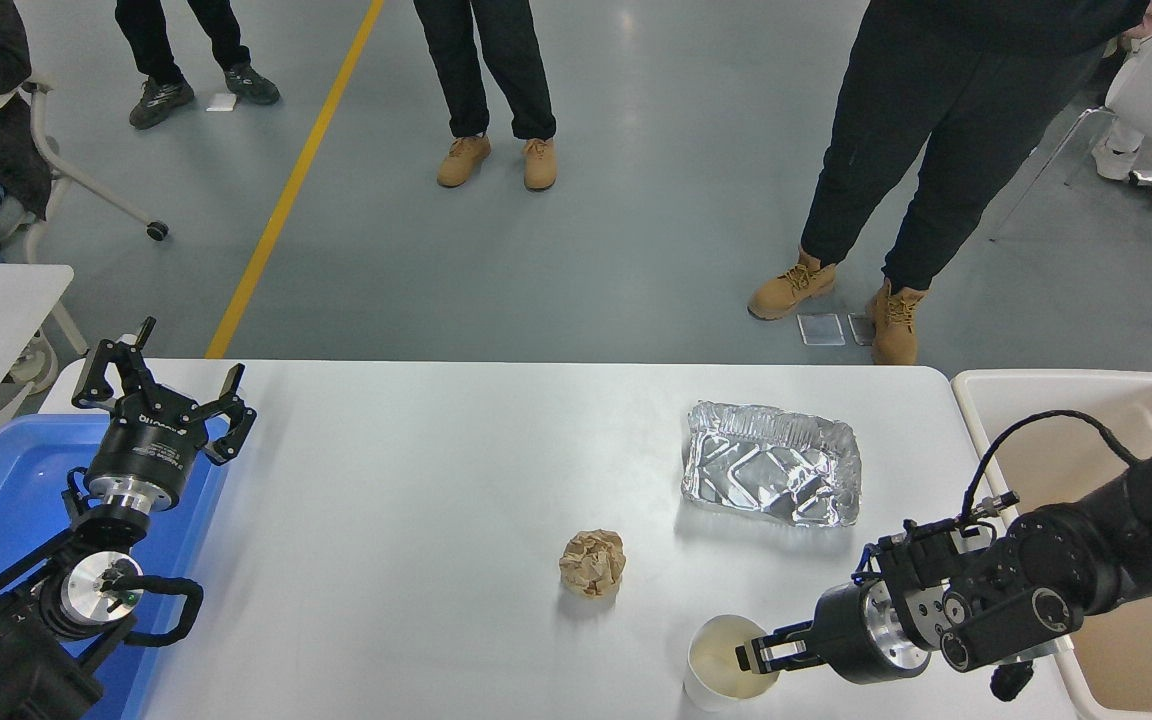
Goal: Clean the table surface
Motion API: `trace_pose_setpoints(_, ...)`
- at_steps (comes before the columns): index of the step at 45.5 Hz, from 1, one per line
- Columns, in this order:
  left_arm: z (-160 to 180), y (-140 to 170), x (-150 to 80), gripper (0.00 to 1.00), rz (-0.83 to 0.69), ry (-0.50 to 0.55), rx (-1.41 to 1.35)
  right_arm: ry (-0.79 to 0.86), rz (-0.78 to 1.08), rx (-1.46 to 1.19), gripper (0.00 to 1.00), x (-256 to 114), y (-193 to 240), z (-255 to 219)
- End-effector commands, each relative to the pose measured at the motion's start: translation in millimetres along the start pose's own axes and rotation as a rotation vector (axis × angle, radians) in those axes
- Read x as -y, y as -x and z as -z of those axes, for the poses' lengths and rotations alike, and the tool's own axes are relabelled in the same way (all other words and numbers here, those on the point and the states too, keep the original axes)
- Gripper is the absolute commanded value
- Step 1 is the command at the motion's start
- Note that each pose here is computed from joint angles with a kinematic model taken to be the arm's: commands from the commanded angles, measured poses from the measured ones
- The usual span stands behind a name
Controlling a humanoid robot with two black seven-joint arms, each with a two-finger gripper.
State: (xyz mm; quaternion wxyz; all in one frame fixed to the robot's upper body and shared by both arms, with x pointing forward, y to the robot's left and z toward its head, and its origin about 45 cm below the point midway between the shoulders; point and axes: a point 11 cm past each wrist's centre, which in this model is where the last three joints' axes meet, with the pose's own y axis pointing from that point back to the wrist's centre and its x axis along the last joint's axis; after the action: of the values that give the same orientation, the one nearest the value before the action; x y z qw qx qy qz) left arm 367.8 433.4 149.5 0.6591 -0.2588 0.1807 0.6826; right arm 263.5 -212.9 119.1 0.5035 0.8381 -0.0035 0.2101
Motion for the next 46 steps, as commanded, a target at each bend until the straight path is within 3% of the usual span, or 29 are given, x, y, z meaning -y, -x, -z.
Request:
trace_pose_setpoints(1,-0.1,0.0,0.0,0.99,0.000,0.000,0.000,-0.012,0.003,-0.007,0.00,-2.7,-0.5,-1.0)
trace_pose_setpoints(22,-0.1,0.0,0.0,0.99,0.000,0.000,0.000,-0.036,-0.033,-0.002,0.00,-7.2,-11.5,-2.2)
trace_pose_setpoints(46,0.3,0.0,-0.1,0.99,0.000,-0.001,0.000,-0.012,-0.136,0.006,0.00,-58.4,-65.8,-11.4)
